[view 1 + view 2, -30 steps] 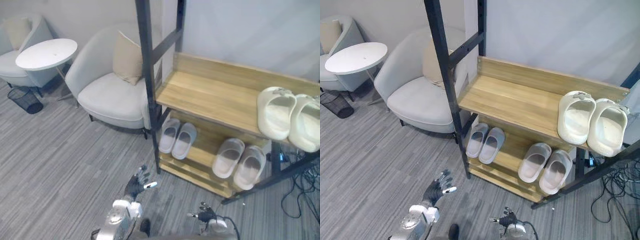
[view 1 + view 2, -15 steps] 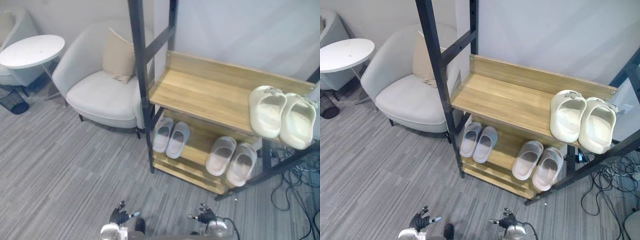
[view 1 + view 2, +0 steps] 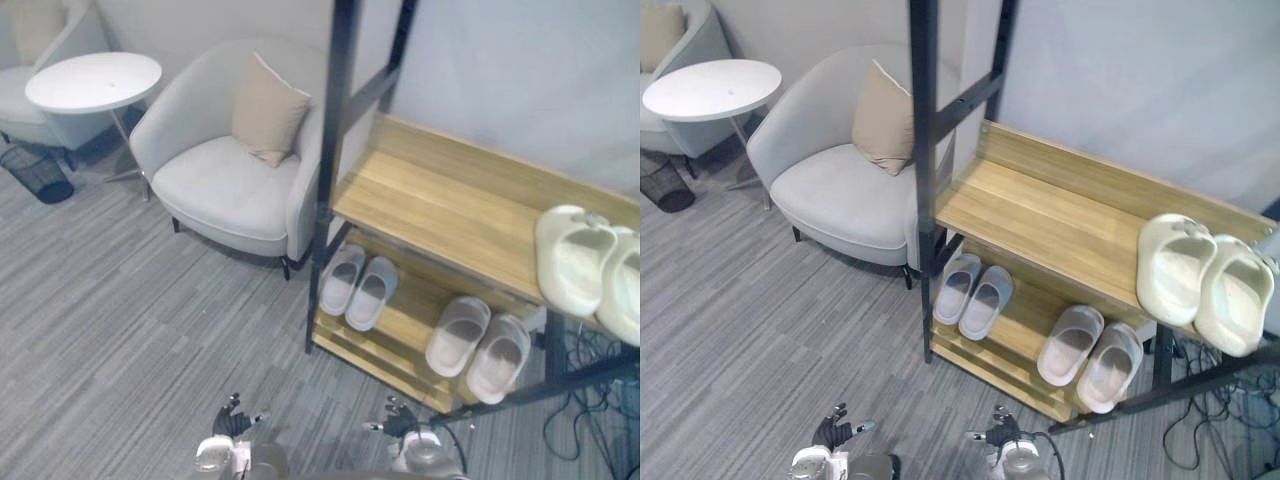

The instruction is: Organize the slippers on the shoe rack

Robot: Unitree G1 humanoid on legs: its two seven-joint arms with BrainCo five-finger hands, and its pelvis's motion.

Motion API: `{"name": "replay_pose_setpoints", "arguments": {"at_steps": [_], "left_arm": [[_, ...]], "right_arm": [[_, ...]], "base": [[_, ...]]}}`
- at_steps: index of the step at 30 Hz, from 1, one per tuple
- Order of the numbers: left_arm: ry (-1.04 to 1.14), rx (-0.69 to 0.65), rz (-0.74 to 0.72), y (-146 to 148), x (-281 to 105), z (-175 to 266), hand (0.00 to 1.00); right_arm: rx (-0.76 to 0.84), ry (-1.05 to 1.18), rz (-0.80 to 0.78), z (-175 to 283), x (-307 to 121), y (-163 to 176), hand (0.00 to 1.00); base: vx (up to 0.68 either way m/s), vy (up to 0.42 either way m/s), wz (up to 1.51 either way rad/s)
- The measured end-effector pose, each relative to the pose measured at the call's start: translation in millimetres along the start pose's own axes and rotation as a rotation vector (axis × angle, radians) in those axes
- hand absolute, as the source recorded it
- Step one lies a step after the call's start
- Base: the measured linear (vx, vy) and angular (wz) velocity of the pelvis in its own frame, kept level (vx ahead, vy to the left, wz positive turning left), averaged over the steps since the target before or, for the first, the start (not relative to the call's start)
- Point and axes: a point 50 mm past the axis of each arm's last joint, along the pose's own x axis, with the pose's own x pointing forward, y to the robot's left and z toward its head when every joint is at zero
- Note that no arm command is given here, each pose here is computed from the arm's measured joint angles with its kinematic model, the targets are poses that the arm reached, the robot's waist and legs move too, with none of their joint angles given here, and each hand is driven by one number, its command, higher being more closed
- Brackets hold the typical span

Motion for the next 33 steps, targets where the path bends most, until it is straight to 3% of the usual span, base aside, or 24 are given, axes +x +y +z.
{"name": "replay_pose_setpoints", "arguments": {"at_steps": [7, 10, 21, 33], "left_arm": [[-0.051, -0.031, 0.014, 1.0, 6.6, 19.5, 0.0], [-0.048, -0.061, -0.021, -15.4, 5.0, 18.6, 0.0], [-0.02, -0.059, -0.029, -16.5, 3.8, 11.1, 0.0], [-0.053, 0.052, -0.116, -37.1, 6.6, 24.1, 0.0]], "right_arm": [[0.071, -0.047, -0.079, -5.2, -4.5, -38.8, 0.0], [0.053, -0.053, -0.116, -1.4, -3.0, -56.4, 0.0], [0.056, -0.12, -0.073, 21.9, 2.9, -38.3, 0.0], [0.117, -0.175, -0.095, 43.1, 6.0, -37.2, 0.0]], "base": [[0.14, -0.186, 1.39], [0.16, -0.234, 1.02], [0.1, -0.112, 0.54], [-0.01, 0.145, 0.96]]}}
